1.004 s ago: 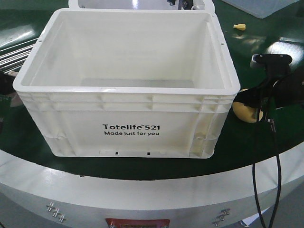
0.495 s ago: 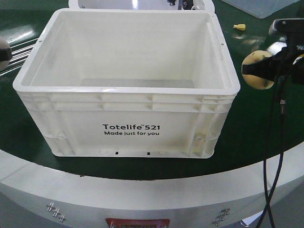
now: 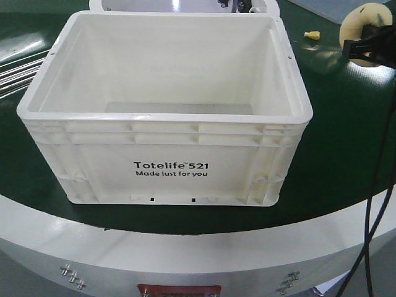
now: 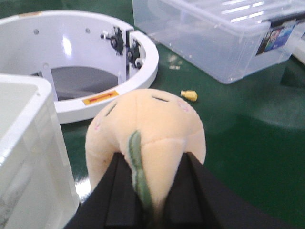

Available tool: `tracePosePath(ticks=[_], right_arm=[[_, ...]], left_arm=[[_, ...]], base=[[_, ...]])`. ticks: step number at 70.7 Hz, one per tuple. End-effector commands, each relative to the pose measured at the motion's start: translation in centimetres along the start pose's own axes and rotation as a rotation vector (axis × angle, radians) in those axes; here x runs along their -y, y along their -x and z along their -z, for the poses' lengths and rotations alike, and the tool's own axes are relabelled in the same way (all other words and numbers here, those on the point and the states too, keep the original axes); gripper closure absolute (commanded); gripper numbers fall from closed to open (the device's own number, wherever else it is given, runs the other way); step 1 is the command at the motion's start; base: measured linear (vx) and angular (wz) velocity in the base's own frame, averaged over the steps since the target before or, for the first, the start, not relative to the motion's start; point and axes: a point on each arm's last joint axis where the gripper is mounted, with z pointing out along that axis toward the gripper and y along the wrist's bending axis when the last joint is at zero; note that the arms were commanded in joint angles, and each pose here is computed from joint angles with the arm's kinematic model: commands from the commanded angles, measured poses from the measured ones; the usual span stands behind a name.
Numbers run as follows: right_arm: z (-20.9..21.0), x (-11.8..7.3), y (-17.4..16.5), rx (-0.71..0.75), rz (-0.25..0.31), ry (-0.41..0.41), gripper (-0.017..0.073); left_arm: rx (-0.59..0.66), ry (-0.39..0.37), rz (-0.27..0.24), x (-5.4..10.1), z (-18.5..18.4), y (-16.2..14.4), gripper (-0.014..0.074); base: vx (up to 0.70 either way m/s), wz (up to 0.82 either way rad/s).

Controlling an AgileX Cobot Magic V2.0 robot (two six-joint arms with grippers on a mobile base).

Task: Place moving items into box and shelve
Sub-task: 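Lift both plush balls and carry them over the crate, then open both grippers to drop the plush balls into the crate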

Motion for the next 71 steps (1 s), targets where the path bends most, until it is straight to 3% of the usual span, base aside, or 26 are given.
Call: tracePosePath(ticks=[1, 12, 21, 33, 41, 53, 71], right_arm=[[1.7, 0.3, 2.8, 0.170, 0.016, -0.022, 0.0574], [2.1, -1.7, 3.3, 0.202, 0.032, 0.045, 0.0573], [2.6, -5.2, 3.6, 0.231, 0.058, 0.165, 0.0571], [3.8, -9.6, 3.8, 0.278, 0.086, 0.320, 0.0571], [4.7, -11.8, 3.9, 0.300, 0.099, 0.402, 0.0571], [5.2, -13.4, 3.8, 0.325, 0.104, 0.455, 0.0571], [4.3, -13.8, 3.3, 0.305, 0.107, 0.456, 0.0569]], left_arm=[[0.154, 0.003, 0.015, 0.5, 1.2, 2.8, 0.0619], [0.160, -0.101, 0.003, 3.2, 1.4, 2.7, 0.0619], [0.157, -0.198, 0.001, 5.7, 1.9, 2.6, 0.0619], [0.180, -0.351, -0.070, 9.4, 3.2, 2.5, 0.0619], [0.177, -0.415, -0.076, 11.3, 3.3, 2.0, 0.0619], [0.129, -0.487, -0.090, 13.6, 3.2, 0.6, 0.0619], [0.112, -0.514, -0.087, 14.4, 3.3, 0.2, 0.0616]], base=[[0.00, 0.00], [0.00, 0.00], [0.00, 0.00], [0.00, 0.00], [0.00, 0.00], [0.00, 0.00], [0.00, 0.00]])
